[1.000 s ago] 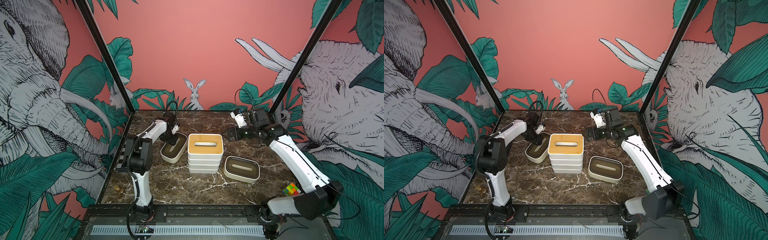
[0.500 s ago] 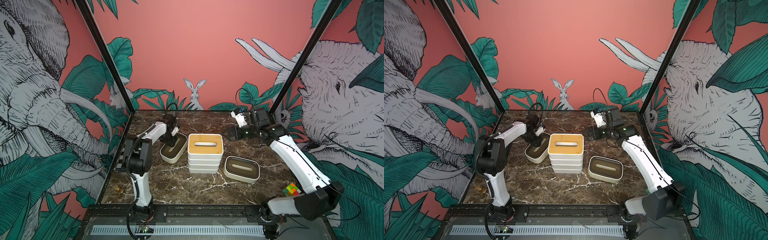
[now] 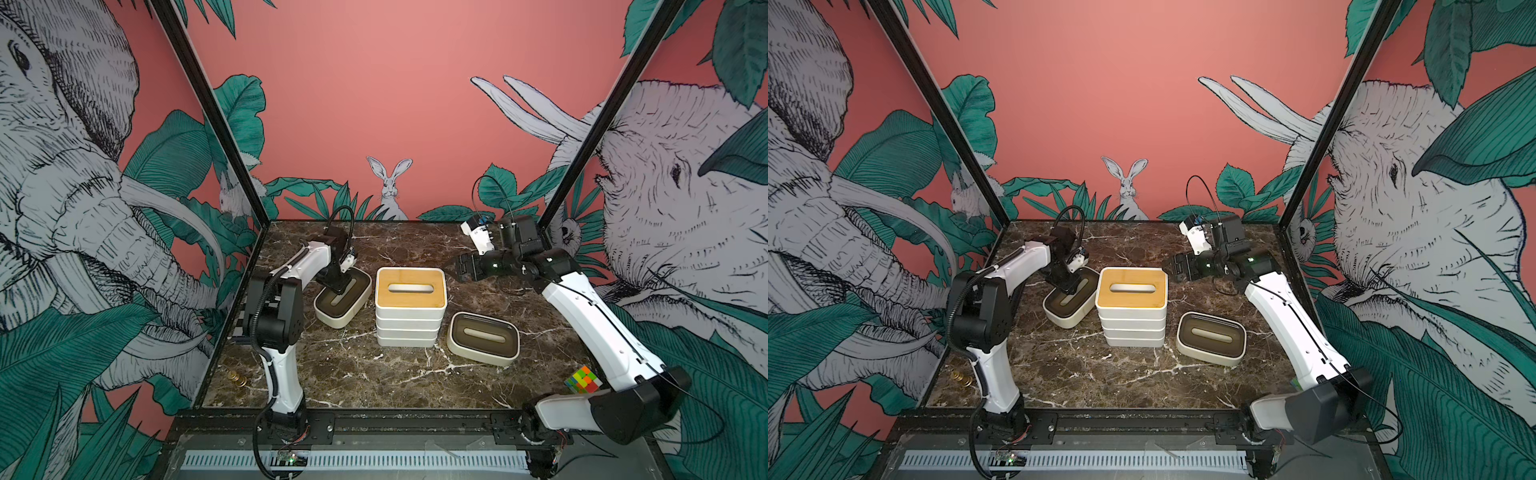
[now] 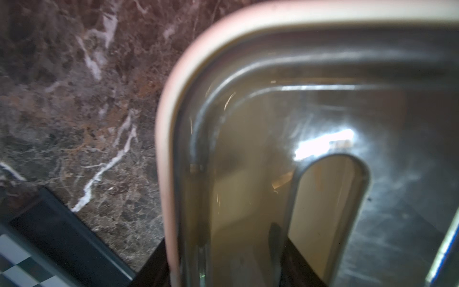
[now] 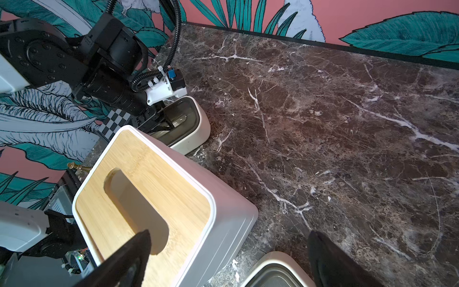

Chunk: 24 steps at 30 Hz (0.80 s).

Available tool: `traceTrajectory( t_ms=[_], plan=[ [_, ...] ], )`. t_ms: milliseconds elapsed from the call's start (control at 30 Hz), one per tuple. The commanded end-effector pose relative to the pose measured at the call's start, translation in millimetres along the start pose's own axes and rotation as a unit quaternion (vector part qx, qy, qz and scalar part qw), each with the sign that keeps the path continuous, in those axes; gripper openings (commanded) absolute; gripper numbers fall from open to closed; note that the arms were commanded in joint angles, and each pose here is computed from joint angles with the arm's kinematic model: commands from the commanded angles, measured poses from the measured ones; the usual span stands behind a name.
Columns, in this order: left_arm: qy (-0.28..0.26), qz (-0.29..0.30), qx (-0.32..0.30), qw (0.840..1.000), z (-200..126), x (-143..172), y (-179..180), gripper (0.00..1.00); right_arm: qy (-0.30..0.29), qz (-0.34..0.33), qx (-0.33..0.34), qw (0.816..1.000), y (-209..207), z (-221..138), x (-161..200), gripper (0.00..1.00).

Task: Stack the tissue boxes
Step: Pick up the tissue box from the center of the board.

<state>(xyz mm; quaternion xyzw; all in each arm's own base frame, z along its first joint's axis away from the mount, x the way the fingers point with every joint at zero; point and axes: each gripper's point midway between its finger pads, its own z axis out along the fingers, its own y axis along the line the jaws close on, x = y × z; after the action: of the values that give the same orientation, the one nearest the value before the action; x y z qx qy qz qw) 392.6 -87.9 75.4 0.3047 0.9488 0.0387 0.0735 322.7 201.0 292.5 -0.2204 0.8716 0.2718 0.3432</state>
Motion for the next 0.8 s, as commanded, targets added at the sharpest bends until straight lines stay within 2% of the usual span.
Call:
traceTrajectory(
  t_ms=[0,233,533,667,767],
  plan=[
    [-0.050,0.023,-0.044,0.998,-57,-10,19,0.19,-0.021,-0.018,-0.008,1.000,5,-9,-6,0.98],
    [-0.084,0.037,-0.073,0.993,-121,-24,33,0.19,-0.030,-0.027,-0.014,0.999,10,-15,-8,0.98],
    [-0.154,0.059,-0.081,0.983,-233,-22,26,0.17,-0.028,-0.022,-0.021,0.999,12,-22,-8,0.98],
    [-0.207,0.127,-0.083,0.966,-272,-23,-4,0.17,-0.021,-0.002,-0.038,0.999,12,-25,-8,0.98],
    [-0.263,0.189,-0.066,0.944,-301,-29,-38,0.17,-0.021,0.007,-0.055,0.998,16,-26,-7,0.98]
  ],
)
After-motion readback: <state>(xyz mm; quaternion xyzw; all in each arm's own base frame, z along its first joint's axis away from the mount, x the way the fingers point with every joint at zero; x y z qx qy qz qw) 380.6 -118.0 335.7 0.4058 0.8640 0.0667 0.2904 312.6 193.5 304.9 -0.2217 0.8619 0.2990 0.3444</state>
